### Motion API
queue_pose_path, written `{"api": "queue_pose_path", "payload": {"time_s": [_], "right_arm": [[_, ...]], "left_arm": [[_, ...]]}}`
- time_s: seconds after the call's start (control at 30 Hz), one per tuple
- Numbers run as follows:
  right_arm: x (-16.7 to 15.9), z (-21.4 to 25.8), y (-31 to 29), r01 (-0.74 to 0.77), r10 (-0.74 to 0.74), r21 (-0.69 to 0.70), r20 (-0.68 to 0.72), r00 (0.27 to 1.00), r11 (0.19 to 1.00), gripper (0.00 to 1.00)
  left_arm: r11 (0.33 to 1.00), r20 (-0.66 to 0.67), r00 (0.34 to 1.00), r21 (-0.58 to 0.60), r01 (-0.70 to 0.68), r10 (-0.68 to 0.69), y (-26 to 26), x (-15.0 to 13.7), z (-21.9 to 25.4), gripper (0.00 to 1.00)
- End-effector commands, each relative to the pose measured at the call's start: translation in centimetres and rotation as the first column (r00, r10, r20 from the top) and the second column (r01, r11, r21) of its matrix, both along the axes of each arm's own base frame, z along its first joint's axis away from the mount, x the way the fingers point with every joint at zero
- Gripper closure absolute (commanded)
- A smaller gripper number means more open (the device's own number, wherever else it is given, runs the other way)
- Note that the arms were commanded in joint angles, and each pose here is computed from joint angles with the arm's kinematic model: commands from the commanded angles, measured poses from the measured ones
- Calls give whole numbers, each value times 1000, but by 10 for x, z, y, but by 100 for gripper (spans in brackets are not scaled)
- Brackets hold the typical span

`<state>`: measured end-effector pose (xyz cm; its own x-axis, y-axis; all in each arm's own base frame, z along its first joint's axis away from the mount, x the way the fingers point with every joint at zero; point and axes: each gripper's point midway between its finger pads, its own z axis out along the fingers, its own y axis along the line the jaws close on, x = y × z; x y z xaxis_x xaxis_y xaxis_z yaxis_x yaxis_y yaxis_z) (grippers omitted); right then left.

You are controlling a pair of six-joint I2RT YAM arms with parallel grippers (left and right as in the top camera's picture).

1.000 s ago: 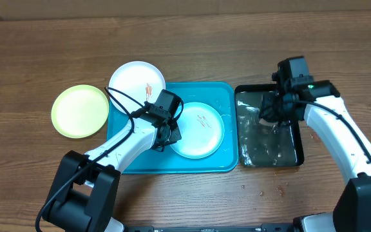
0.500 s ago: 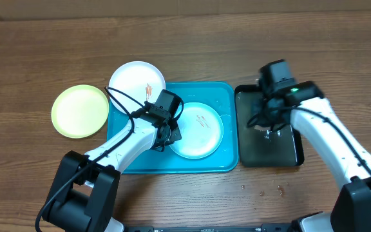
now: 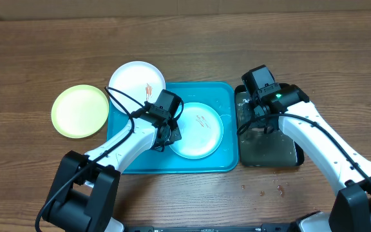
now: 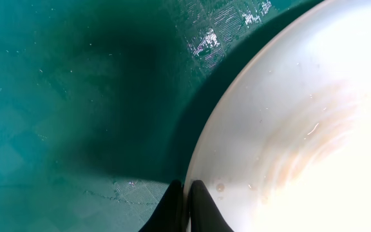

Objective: Clean dirty plates on tray and stack at the side
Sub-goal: 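Lift the sponge with right gripper and move it toward the teal tray, then scrub the light-blue plate with the sponge in right gripper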

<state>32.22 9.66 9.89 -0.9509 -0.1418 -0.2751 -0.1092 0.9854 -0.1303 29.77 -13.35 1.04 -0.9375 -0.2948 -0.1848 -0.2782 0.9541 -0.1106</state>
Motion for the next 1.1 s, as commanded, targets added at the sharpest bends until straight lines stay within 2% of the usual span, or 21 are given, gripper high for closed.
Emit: {"api": "queue_pose_path", "payload": {"time_s": [0.0,0.43,0.6,0.9,1.07], "right_arm": [[5,7,-2,18,-18,-10,27,999,1000,96],[-1,1,-2,15,-15,-7,-3,1000,1000,96],[7,15,3,6,-6,11,22,1000,1000,96],[15,45,56,-83,73,248,48,996,965,96],[13,47,86,-125,110,313,66,992,942,96]], "left_arm": [[1000,-1,1000,30,-2,2,6,-4,-1,96],[1000,-2,1000,26,-2,2,6,-4,-1,96],[1000,1,1000,17,-1,1,4,-3,-1,96],[1000,7,1000,-2,3,-3,0,-1,-1,96],[1000,10,1000,-21,19,-19,-4,0,0,96]]}}
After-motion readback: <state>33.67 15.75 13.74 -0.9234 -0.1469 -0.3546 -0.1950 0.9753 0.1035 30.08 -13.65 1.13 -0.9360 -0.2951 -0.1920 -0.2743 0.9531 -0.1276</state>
